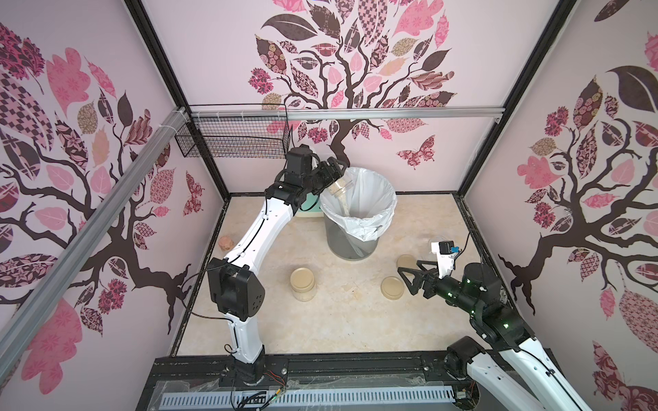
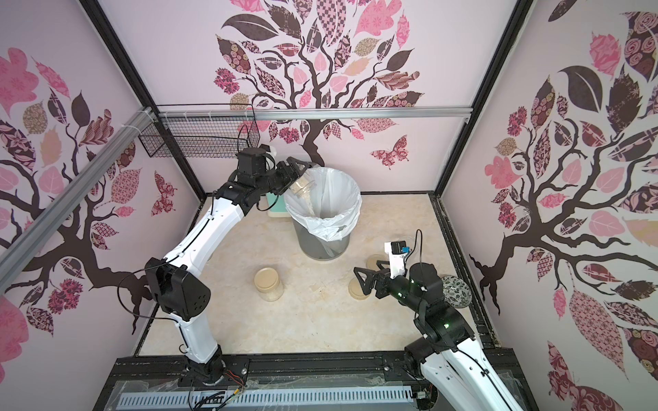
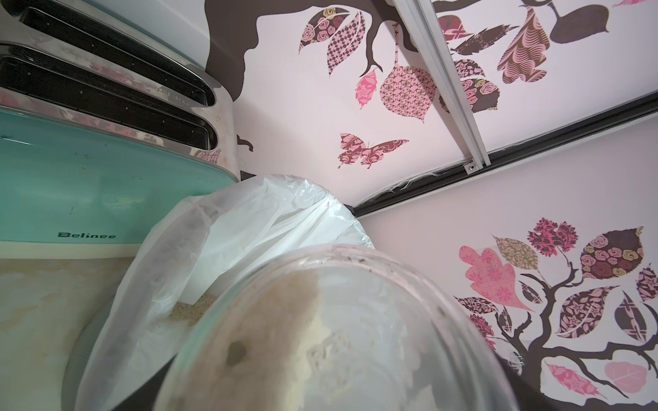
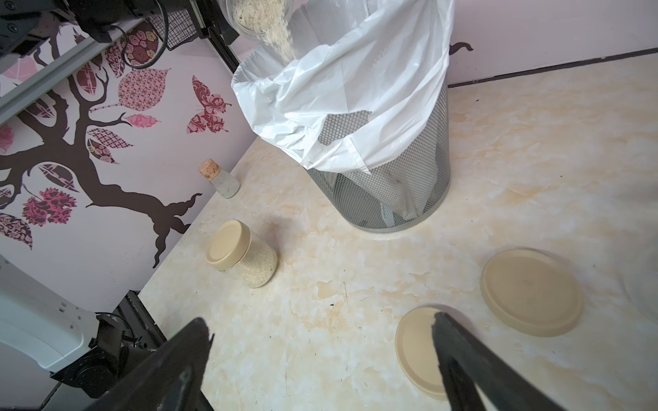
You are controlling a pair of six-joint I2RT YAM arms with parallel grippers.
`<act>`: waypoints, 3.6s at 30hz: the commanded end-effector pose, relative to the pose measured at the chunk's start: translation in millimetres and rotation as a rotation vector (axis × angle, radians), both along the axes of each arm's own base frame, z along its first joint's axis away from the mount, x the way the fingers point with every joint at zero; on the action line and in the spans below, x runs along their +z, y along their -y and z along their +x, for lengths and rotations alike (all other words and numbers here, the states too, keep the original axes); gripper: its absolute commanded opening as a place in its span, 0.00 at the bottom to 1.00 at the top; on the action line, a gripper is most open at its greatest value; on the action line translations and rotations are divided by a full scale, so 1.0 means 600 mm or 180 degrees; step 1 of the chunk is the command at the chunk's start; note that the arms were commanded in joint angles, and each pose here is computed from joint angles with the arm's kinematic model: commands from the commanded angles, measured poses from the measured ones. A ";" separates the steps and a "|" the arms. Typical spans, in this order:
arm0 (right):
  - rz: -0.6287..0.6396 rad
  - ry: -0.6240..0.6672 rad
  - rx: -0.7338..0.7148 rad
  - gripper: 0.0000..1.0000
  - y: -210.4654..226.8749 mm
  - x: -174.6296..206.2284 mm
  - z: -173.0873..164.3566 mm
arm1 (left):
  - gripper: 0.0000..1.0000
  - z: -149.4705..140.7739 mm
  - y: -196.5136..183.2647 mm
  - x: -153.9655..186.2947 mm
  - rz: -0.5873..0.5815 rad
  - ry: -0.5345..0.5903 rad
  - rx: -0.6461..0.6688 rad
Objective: Empty moldy rice from jars
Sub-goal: Pour the moldy rice from the jar into the trash bin.
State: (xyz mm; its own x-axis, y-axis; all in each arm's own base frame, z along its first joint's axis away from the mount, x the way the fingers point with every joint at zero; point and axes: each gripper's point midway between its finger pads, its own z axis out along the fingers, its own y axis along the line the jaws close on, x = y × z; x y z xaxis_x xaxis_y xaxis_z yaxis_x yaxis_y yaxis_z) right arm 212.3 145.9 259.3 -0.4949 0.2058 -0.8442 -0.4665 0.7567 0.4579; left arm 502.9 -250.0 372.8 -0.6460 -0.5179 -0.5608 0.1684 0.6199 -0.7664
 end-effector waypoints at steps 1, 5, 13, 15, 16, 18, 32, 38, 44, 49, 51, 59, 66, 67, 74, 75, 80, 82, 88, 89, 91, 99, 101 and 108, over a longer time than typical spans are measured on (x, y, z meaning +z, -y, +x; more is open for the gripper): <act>0.0057 0.0028 -0.0101 0.99 0.010 0.007 -0.002 | 0.66 -0.011 0.006 0.104 -0.0092 0.0551 -0.0081; 0.0018 -0.0047 -0.0088 0.99 0.011 0.000 -0.008 | 0.65 -0.007 0.011 0.103 -0.0034 0.0579 -0.0106; 0.0032 -0.0036 -0.0164 0.99 0.020 0.003 -0.012 | 0.65 -0.005 0.023 0.101 0.0149 0.0680 -0.0113; 0.0050 -0.0060 -0.0154 0.99 0.019 0.001 -0.013 | 0.65 -0.003 0.024 0.097 0.0171 0.0683 -0.0119; 0.0060 -0.0067 -0.0156 0.99 0.019 0.000 -0.015 | 0.66 -0.002 0.026 0.096 0.0186 0.0691 -0.0129; 0.0065 -0.0092 -0.0160 0.99 0.020 -0.005 -0.017 | 0.65 -0.003 0.031 0.094 0.0251 0.0716 -0.0157; 0.0025 -0.0169 -0.0201 0.99 0.028 -0.023 -0.027 | 0.66 -0.004 0.055 0.080 0.0583 0.0900 -0.0221; 0.0026 -0.0175 -0.0181 0.99 0.026 -0.021 -0.027 | 0.65 -0.003 0.055 0.077 0.0647 0.0928 -0.0205; 0.0006 -0.0196 -0.0188 0.99 0.028 -0.026 -0.030 | 0.65 -0.007 0.054 0.078 0.0696 0.0976 -0.0210; 0.0009 -0.0208 -0.0177 0.99 0.027 -0.025 -0.029 | 0.65 -0.008 0.052 0.079 0.0756 0.1013 -0.0201; 0.0012 -0.0213 -0.0170 0.99 0.027 -0.026 -0.030 | 0.65 -0.010 0.051 0.078 0.0789 0.1028 -0.0198; 0.0018 -0.0207 -0.0167 0.99 0.025 -0.023 -0.029 | 0.65 -0.019 0.051 0.086 0.0954 0.1174 -0.0186; 0.0028 -0.0219 -0.0171 0.99 0.027 -0.024 -0.032 | 0.65 -0.026 0.047 0.090 0.1110 0.1277 -0.0152; 0.0029 -0.0216 -0.0173 0.99 0.027 -0.024 -0.032 | 0.65 -0.028 0.047 0.088 0.1139 0.1286 -0.0145; 0.0033 -0.0258 -0.0136 0.99 0.023 -0.029 -0.032 | 0.65 -0.036 0.043 0.088 0.1316 0.1402 -0.0110; 0.0036 -0.0253 -0.0136 0.99 0.023 -0.027 -0.031 | 0.65 -0.037 0.041 0.088 0.1358 0.1419 -0.0096; 0.0043 -0.0275 -0.0133 0.99 0.021 -0.033 -0.029 | 0.65 -0.050 0.044 0.081 0.1500 0.1544 -0.0049; 0.0066 -0.0282 -0.0134 0.99 0.019 -0.033 -0.027 | 0.65 -0.052 0.047 0.080 0.1582 0.1606 -0.0008; 0.0060 -0.0285 -0.0094 0.99 0.014 -0.033 -0.022 | 0.65 -0.058 0.055 0.098 0.1724 0.1827 0.0145; 0.0042 -0.0286 -0.0085 0.99 0.013 -0.032 -0.022 | 0.65 -0.059 0.059 0.099 0.1779 0.1876 0.0148; 0.0027 -0.0293 -0.0080 0.99 0.012 -0.033 -0.021 | 0.65 -0.061 0.065 0.102 0.1888 0.1948 0.0145; 0.0038 -0.0307 -0.0029 0.99 0.006 -0.036 -0.017 | 0.65 -0.081 0.095 0.103 0.2412 0.2329 0.0249; 0.0026 -0.0311 -0.0019 0.99 0.005 -0.035 -0.017 | 0.65 -0.081 0.098 0.103 0.2510 0.2394 0.0295; -0.0015 -0.0313 -0.0048 0.99 0.011 -0.038 -0.022 | 0.65 -0.080 0.107 0.105 0.2752 0.2575 0.0365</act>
State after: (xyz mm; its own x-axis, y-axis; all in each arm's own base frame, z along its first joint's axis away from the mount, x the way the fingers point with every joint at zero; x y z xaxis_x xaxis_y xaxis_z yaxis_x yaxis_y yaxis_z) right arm 201.6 141.0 229.0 -0.5910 0.2150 -0.7775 -0.3929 0.7650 0.5103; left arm 457.3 -323.5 391.7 -0.0451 0.2365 -0.9706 0.3838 0.9011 0.2018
